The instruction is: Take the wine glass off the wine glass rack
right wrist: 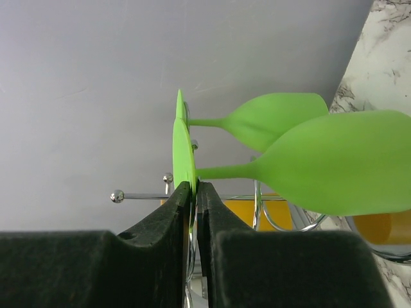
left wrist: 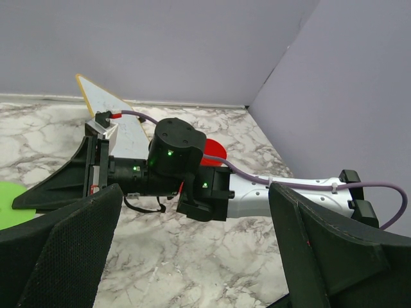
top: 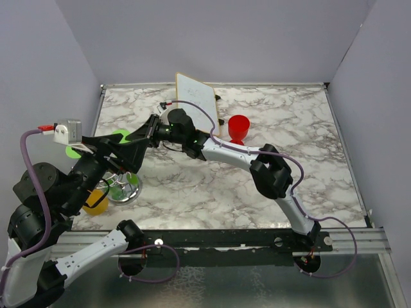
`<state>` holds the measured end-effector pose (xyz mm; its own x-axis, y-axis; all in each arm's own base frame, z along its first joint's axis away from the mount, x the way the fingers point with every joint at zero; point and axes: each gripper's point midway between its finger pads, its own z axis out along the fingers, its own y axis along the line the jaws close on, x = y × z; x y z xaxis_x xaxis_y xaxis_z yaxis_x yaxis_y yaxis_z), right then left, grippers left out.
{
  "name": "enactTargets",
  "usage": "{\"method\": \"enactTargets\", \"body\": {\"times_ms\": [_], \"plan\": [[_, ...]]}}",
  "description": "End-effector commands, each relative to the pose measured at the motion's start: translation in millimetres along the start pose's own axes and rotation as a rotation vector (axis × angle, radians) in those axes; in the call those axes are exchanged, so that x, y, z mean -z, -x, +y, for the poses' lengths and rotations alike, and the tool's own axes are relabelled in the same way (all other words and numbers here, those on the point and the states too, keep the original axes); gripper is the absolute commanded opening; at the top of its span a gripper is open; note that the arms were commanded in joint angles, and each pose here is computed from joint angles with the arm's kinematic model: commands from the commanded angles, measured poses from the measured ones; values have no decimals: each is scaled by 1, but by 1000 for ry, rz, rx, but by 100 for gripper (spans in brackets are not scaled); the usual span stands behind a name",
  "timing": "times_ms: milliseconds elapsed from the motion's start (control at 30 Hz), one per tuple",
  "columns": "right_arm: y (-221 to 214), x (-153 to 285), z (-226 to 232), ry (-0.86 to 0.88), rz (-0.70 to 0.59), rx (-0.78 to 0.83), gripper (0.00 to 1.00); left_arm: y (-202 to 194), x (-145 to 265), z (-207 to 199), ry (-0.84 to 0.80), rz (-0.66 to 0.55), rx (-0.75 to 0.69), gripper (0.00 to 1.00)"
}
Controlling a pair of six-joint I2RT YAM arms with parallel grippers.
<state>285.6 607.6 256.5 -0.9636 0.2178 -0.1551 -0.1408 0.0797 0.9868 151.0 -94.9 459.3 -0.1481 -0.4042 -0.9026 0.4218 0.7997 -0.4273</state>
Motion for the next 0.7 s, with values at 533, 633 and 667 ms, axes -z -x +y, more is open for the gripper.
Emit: {"method": "enactTargets", "body": {"times_ms": [533,633,667], "plan": [[13,14,37,24,-86,55,3,-5,0,2,14,16,23,99],[16,14,38,25,-95,60,3,-4,1,2,15,12,26,99],[17,14,38,25,-98,59,3,-4,0,2,14,13,26,99]]}}
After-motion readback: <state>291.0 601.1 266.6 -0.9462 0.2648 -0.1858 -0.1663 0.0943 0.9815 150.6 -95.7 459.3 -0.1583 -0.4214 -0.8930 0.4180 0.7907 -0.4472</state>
